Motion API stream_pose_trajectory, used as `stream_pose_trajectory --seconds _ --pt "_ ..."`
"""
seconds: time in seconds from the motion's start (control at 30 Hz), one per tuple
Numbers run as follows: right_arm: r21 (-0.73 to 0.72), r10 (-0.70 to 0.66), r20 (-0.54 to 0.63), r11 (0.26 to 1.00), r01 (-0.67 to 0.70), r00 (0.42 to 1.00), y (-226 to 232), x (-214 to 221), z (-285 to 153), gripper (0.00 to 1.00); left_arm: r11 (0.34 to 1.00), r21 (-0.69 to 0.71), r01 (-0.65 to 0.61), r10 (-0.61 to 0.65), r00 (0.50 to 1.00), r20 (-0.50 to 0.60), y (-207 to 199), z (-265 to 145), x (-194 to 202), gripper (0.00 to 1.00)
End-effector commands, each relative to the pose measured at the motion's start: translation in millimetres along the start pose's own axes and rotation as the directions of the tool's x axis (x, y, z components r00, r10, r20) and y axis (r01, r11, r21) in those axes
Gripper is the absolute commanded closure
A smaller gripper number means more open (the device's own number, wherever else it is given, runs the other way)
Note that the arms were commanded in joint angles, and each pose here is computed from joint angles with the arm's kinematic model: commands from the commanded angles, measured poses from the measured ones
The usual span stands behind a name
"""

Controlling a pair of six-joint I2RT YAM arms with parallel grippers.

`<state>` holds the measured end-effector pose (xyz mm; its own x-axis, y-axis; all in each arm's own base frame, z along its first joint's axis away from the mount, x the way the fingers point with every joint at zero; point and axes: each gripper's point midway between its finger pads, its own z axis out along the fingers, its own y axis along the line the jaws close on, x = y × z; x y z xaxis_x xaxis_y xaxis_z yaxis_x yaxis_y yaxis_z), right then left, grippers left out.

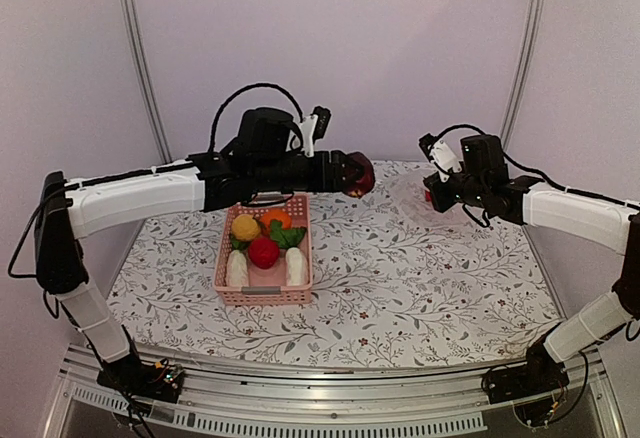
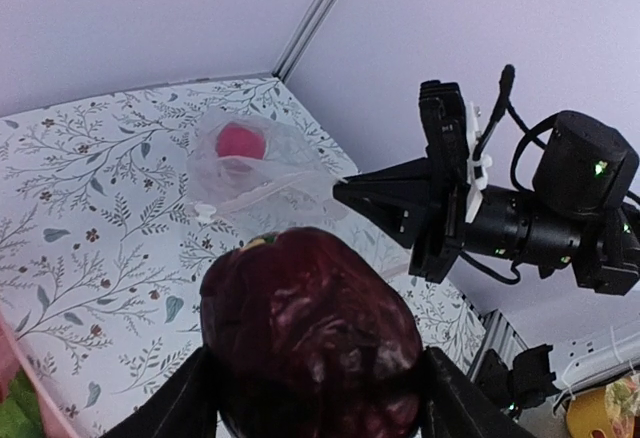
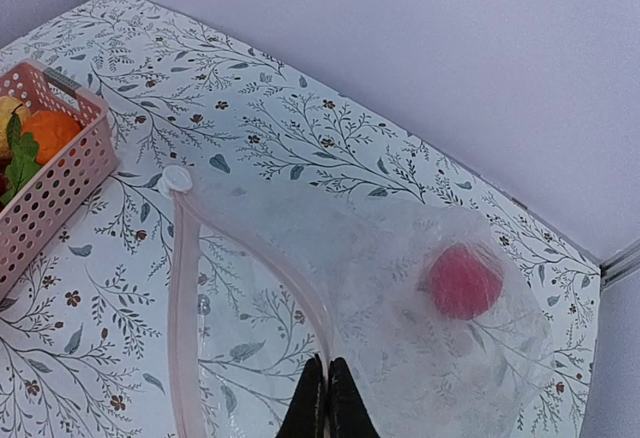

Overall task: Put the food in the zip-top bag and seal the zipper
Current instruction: Place the fake fruit in the zipper food storage bag.

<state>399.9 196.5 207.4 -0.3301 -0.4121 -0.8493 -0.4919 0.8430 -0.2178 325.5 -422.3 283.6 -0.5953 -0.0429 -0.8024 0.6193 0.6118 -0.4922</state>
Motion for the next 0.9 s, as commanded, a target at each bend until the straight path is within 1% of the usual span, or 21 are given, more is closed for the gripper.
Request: stream_pose_trajectory --seconds 0.0,0.13,0.3,0.33,0.63,0.77,0.87 --pt "-0.009 0.023 0.014 1.0 -0.023 1.0 -1 -3 -5 1.0 0.989 0.142 0.043 -0.052 0.997 0.063 -27 39 -10 0.42" --pt "-0.025 0.04 0.029 0.999 -0.039 0.999 1 -10 -11 1.0 0.989 0.12 0.084 -0.092 0.994 0.057 -27 71 -2 0.43" --pt "-0.046 0.071 0.044 0.997 -0.069 0.997 2 -18 -18 1.0 0.986 0.103 0.133 -0.14 0.988 0.061 -24 101 3 0.45" --pt "-0.074 0.073 0.047 0.995 -0.07 0.996 7 -19 -19 1.0 0.985 0.098 0.139 -0.145 0.988 0.06 -22 106 4 0.46" --pt "-0.123 0.106 0.056 0.988 -0.098 0.993 14 -25 -23 1.0 0.986 0.035 0.165 -0.166 0.985 0.046 -6 133 21 0.46" --pt "-0.127 0.107 0.072 0.987 -0.097 0.992 14 -29 -28 1.0 0.985 0.008 0.173 -0.173 0.984 0.042 0 140 28 0.4" --pt "-0.127 0.107 0.074 0.987 -0.097 0.992 14 -29 -27 1.0 0.986 0.019 0.165 -0.165 0.986 0.039 -7 144 29 0.36"
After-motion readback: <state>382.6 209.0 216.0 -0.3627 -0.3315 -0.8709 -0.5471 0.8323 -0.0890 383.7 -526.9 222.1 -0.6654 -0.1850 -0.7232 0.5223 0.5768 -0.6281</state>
